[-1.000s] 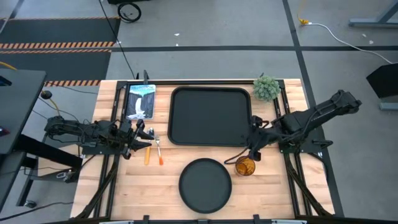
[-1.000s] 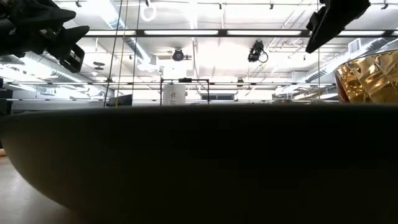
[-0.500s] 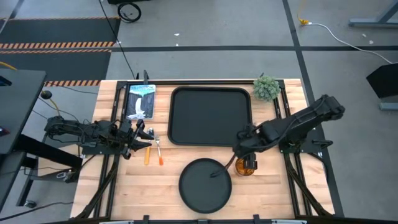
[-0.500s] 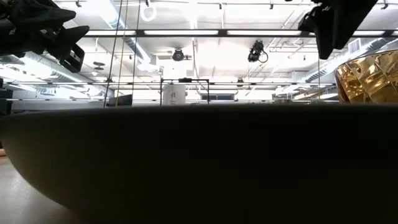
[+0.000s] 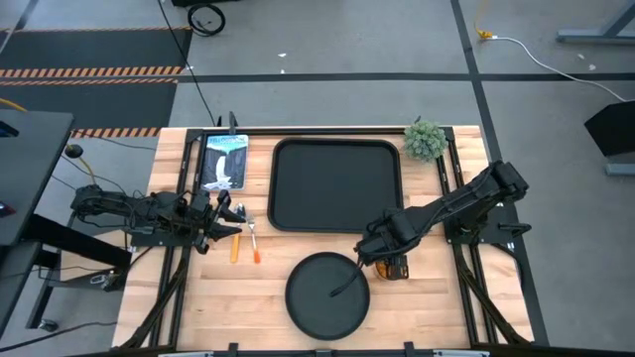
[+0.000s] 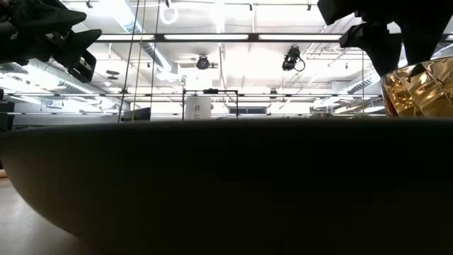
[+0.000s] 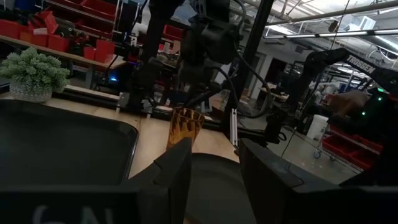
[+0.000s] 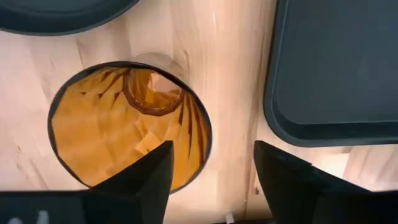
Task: Pick and place plate/cup/fork/spoon on tray
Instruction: Put the orange cup on the black tray
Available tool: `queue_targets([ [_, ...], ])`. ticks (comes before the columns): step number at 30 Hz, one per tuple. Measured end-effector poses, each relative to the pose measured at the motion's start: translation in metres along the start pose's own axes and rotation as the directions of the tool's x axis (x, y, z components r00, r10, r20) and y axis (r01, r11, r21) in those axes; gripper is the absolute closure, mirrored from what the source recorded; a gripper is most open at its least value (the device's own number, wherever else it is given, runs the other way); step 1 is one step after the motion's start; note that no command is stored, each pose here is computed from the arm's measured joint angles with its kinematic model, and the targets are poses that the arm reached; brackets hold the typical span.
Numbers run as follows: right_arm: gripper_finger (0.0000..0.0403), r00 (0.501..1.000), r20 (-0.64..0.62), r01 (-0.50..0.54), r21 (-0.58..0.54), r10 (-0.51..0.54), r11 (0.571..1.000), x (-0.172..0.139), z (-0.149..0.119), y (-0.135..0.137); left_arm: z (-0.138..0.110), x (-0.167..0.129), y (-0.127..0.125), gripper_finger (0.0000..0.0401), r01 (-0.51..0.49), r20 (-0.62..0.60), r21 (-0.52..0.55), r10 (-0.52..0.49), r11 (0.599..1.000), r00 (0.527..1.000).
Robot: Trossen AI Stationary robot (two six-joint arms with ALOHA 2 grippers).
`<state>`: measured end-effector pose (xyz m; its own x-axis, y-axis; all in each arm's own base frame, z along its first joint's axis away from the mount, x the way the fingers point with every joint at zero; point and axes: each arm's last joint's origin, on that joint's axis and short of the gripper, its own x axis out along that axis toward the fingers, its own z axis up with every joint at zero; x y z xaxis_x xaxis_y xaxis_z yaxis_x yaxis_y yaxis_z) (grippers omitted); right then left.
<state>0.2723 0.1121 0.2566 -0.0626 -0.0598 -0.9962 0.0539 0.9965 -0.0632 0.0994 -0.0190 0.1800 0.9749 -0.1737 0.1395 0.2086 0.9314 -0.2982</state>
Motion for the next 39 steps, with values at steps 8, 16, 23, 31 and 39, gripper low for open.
queue_targets([
  [8,0.0165,0.999,0.020,-0.029,0.014,0.029,0.999,0.002,0.002,0.002,0.000,0.000,0.000,0.0259,0.000,0.001,0.000,0.000,1.000,1.000],
  [16,0.0196,0.999,0.035,-0.033,0.020,0.033,0.999,0.014,0.003,0.003,0.000,0.000,0.000,0.0259,0.000,0.000,0.000,0.000,1.000,1.000],
  [23,0.0235,0.998,0.058,-0.026,0.022,0.024,0.999,0.014,0.005,0.003,0.000,0.000,0.000,0.0259,0.000,0.000,0.000,0.000,1.000,1.000],
  [31,0.0272,0.997,0.072,-0.031,0.023,0.029,0.999,0.014,0.006,0.003,0.000,0.000,0.000,0.0259,0.000,0.000,0.000,0.000,1.000,1.000],
  [39,0.0284,0.996,0.085,-0.012,0.003,0.012,1.000,0.014,0.006,0.004,0.000,0.000,0.000,0.0259,0.000,0.000,0.000,0.000,1.000,1.000],
])
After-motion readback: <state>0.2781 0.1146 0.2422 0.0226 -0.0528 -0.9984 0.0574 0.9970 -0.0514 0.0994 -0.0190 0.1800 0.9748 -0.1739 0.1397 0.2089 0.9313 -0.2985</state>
